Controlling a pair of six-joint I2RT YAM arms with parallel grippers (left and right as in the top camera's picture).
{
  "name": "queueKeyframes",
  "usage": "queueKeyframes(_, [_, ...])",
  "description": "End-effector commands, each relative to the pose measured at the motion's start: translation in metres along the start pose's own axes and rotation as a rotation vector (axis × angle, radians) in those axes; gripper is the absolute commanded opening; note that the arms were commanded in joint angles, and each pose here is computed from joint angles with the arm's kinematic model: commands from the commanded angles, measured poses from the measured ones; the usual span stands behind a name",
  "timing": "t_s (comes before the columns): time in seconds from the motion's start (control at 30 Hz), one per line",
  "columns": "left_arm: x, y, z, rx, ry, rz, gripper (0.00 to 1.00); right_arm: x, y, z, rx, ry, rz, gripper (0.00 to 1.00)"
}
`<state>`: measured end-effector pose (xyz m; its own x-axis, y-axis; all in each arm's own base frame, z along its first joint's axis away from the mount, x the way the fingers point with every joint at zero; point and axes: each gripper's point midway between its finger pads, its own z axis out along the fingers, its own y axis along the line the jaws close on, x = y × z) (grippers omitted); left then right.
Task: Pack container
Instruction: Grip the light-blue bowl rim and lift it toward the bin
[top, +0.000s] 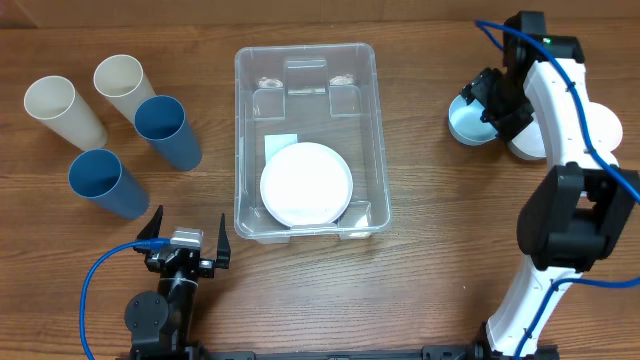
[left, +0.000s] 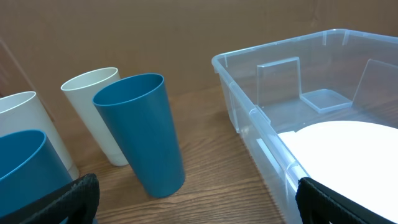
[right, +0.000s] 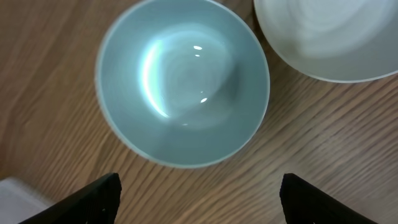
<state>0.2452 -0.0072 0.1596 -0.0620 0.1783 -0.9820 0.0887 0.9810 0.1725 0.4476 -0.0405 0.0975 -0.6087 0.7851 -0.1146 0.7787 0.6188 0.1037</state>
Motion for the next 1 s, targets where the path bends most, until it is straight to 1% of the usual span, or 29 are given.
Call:
queueKeyframes(0.0, [0.001, 0.002, 0.0, -0.009, -0.003, -0.01, 1.0, 0.001, -0.011, 0.023, 0.058, 0.006, 0.068, 0.83])
queueKeyframes(0.17, [0.001, 0.002, 0.0, -0.009, -0.003, -0.01, 1.0, 0.008, -0.024, 0.044, 0.101, 0.012, 0.098, 0.78])
queueKeyframes(0.43, [0.001, 0.002, 0.0, -0.009, -0.003, -0.01, 1.0, 0.016, -0.032, 0.073, 0.106, 0.016, 0.097, 0.64])
queueKeyframes(0.47, [0.001, 0.002, 0.0, -0.01, -0.003, -0.01, 1.0, 0.017, -0.033, 0.075, 0.107, 0.017, 0.097, 0.57])
queueKeyframes(0.5, [0.001, 0.002, 0.0, -0.01, -0.003, -0.01, 1.0, 0.018, -0.034, 0.076, 0.108, 0.018, 0.097, 0.44])
queueKeyframes(0.53, [0.001, 0.002, 0.0, -0.009, -0.003, -0.01, 1.0, 0.018, -0.034, 0.076, 0.108, 0.018, 0.095, 0.36])
queueKeyframes(0.63, [0.001, 0.002, 0.0, -0.009, -0.003, -0.01, 1.0, 0.017, -0.034, 0.076, 0.107, 0.017, 0.089, 0.15])
queueKeyframes(0.7, [0.001, 0.002, 0.0, -0.01, -0.003, -0.01, 1.0, 0.017, -0.034, 0.076, 0.107, 0.018, 0.086, 0.04])
queueKeyframes(0.87, [0.001, 0.002, 0.0, -0.009, -0.003, -0.01, 1.0, 0.016, -0.033, 0.074, 0.104, 0.022, -0.017, 0.04])
queueKeyframes(0.97, [0.001, 0.002, 0.0, -0.01, -0.003, -0.01, 1.0, 0.01, -0.026, 0.06, 0.094, 0.014, -0.056, 0.04])
